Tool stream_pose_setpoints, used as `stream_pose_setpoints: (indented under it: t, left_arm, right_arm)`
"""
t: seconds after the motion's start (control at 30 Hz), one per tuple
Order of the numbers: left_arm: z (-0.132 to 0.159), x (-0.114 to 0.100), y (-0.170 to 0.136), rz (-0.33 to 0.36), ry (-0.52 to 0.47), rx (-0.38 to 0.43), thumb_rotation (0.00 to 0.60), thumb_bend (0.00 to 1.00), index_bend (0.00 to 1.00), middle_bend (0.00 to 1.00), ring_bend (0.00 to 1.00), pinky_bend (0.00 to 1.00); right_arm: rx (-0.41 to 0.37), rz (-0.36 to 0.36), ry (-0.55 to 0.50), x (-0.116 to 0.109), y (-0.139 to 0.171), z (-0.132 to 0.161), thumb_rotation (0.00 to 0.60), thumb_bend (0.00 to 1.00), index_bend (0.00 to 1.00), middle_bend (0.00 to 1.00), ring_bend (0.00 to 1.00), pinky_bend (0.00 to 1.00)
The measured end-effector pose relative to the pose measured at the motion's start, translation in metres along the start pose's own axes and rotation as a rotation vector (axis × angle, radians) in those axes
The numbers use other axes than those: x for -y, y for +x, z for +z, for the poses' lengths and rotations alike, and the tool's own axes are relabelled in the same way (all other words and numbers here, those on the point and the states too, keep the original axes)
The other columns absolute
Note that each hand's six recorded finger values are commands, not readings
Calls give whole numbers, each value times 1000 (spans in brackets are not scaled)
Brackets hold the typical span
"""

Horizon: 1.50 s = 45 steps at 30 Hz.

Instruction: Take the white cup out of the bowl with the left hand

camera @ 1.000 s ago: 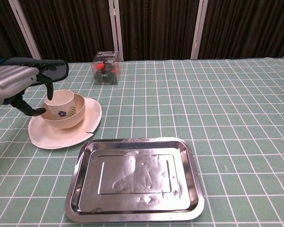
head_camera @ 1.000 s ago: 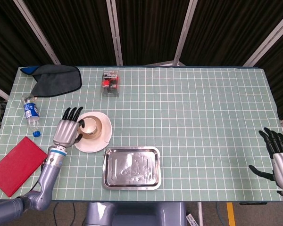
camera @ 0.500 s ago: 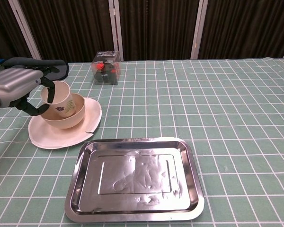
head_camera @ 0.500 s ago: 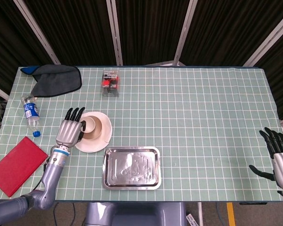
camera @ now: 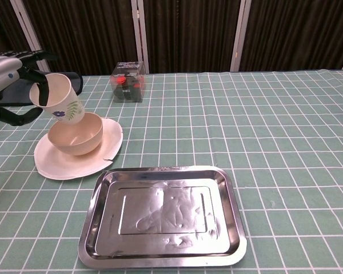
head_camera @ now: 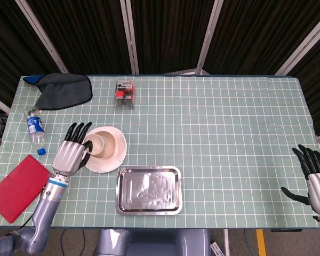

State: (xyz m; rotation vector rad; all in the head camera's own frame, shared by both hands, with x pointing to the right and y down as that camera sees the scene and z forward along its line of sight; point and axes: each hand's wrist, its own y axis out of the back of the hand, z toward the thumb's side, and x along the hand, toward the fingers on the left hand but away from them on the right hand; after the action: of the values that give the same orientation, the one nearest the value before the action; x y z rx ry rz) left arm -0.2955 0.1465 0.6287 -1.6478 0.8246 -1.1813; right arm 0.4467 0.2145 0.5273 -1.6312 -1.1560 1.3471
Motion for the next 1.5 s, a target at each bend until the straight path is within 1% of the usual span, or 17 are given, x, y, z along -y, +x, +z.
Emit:
stream_pose_setpoints:
  t: [0.07, 0.13, 0.2, 0.3, 0.5, 0.73, 0.83, 0.93, 1.0, 1.03, 1.1, 1.13, 1.2, 1.27, 1.3, 1.37, 1.5]
  left_arm:
    - [3, -2, -11, -5, 1, 27, 600, 562, 591, 0, 0, 0]
    - [7, 0, -30, -27, 1, 63, 600, 563, 588, 0, 0, 0]
    - [9, 3, -49, -59, 1, 92, 600, 563, 586, 0, 0, 0]
    - [7, 11, -68, -112, 0, 109, 600, 564, 585, 0, 0, 0]
    - [10, 29, -73, -196, -1, 124, 600, 563, 583, 0, 0, 0]
    - [15, 47, -72, -266, 15, 132, 600, 562, 563, 0, 0, 0]
    - [17, 52, -71, -289, 22, 131, 600, 562, 535, 0, 0, 0]
    - [18, 53, -70, -294, 24, 131, 600, 559, 509, 0, 0, 0]
    - [19, 53, -71, -297, 25, 132, 600, 524, 480, 0, 0, 0]
    - [19, 53, -71, -297, 25, 132, 600, 490, 454, 0, 0, 0]
    - [19, 53, -72, -301, 26, 134, 600, 413, 391, 0, 0, 0]
    - [19, 53, -73, -303, 26, 134, 600, 391, 363, 0, 0, 0]
    - [19, 53, -75, -306, 28, 135, 600, 322, 264, 0, 0, 0]
    - [18, 51, -76, -302, 24, 131, 600, 268, 190, 0, 0, 0]
    - [17, 49, -78, -296, 18, 128, 600, 245, 154, 0, 0, 0]
    - [15, 42, -80, -274, 2, 116, 600, 229, 113, 0, 0, 0]
    - [7, 23, -87, -203, -32, 84, 600, 221, 91, 0, 0, 0]
  right_arm:
    - [-1, 0, 2, 0, 0, 1, 600, 38, 27, 0, 0, 0]
    - [-2, 1, 4, 1, 1, 1, 600, 37, 28, 0, 0, 0]
    - [-2, 3, 7, 2, 1, 2, 600, 37, 28, 0, 0, 0]
    - [-2, 7, 12, 3, 1, 2, 600, 37, 28, 0, 0, 0]
    - [-1, 3, 12, 3, 1, 3, 600, 36, 27, 0, 0, 0]
    - [0, 4, 10, 3, 0, 1, 600, 37, 27, 0, 0, 0]
    - [2, 2, 9, 2, 0, 1, 600, 36, 27, 0, 0, 0]
    - [1, 1, 7, 2, 0, 1, 600, 36, 28, 0, 0, 0]
    - [0, 1, 7, 2, 0, 1, 600, 37, 28, 0, 0, 0]
    - [-1, 2, 8, 2, 0, 1, 600, 37, 27, 0, 0, 0]
    - [-2, 3, 10, 2, 0, 2, 600, 37, 27, 0, 0, 0]
    - [-2, 3, 10, 2, 0, 2, 600, 37, 27, 0, 0, 0]
    - [-2, 4, 10, 3, 1, 2, 600, 37, 28, 0, 0, 0]
    - [-2, 4, 11, 3, 1, 2, 600, 37, 28, 0, 0, 0]
    - [-2, 4, 12, 3, 1, 2, 600, 37, 27, 0, 0, 0]
    - [-2, 7, 15, 4, 0, 2, 600, 36, 28, 0, 0, 0]
    - [-3, 9, 18, 4, 0, 2, 600, 36, 28, 0, 0, 0]
